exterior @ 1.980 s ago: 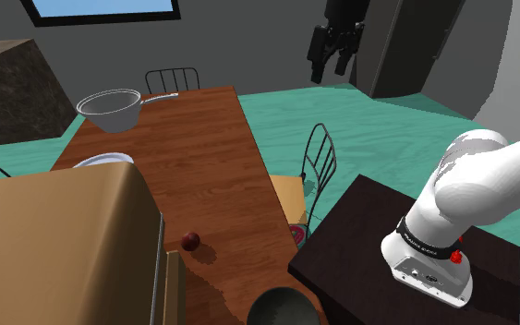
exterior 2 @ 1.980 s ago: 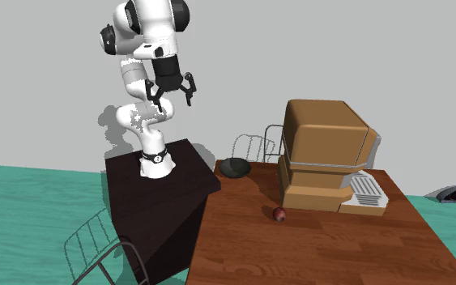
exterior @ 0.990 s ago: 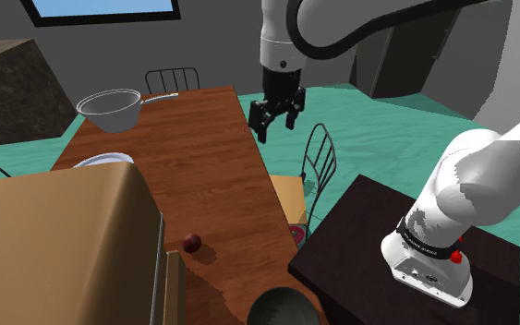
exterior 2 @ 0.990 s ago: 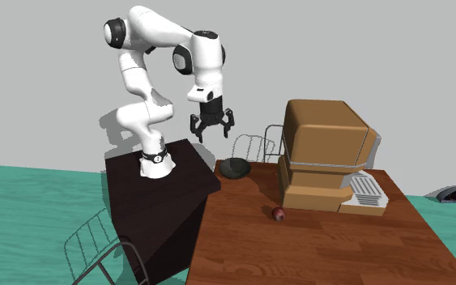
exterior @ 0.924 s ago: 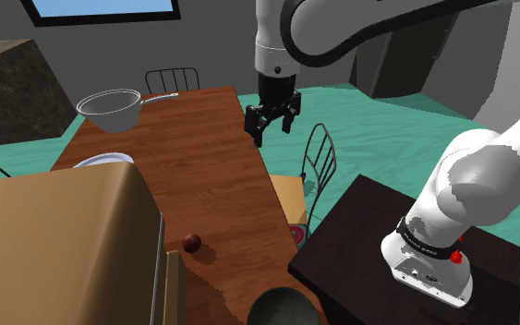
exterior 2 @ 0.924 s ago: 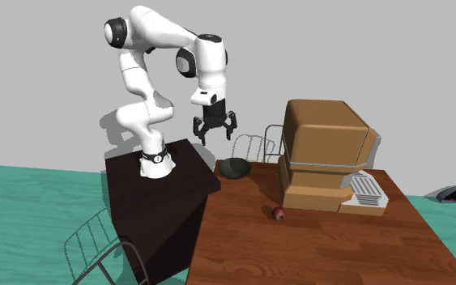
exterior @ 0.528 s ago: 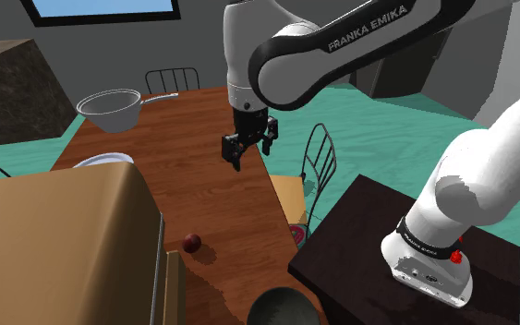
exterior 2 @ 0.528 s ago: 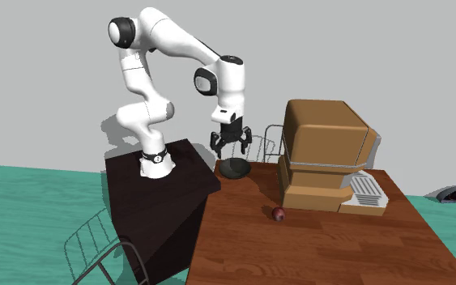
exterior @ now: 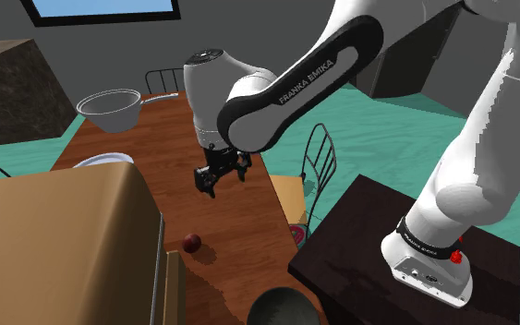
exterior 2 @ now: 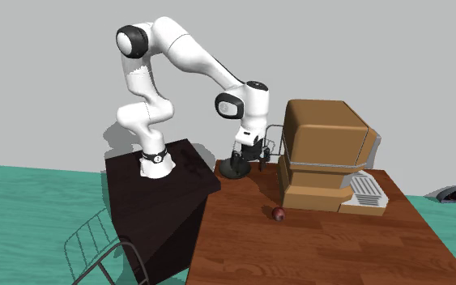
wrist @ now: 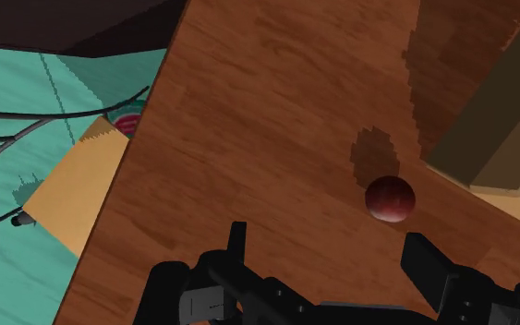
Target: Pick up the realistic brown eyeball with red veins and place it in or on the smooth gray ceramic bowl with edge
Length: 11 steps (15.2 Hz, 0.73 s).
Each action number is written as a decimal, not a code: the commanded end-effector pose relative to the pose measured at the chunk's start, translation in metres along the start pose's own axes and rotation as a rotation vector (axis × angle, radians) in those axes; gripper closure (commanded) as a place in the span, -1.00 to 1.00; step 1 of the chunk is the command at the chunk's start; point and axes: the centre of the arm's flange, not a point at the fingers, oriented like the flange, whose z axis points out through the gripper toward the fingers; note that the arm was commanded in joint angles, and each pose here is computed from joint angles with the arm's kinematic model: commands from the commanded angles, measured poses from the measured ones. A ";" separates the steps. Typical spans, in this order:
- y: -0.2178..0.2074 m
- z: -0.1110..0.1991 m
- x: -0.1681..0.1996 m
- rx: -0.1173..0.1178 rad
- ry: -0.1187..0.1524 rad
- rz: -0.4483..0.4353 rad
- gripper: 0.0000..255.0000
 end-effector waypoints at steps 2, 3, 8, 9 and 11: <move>-0.026 0.031 0.008 -0.011 -0.001 0.011 -1.00; -0.035 0.041 0.011 -0.015 -0.002 0.014 -1.00; -0.078 0.091 0.027 -0.033 -0.005 0.030 -1.00; -0.086 0.101 0.031 -0.037 -0.006 0.034 -1.00; -0.103 0.121 0.037 -0.045 -0.007 0.040 -1.00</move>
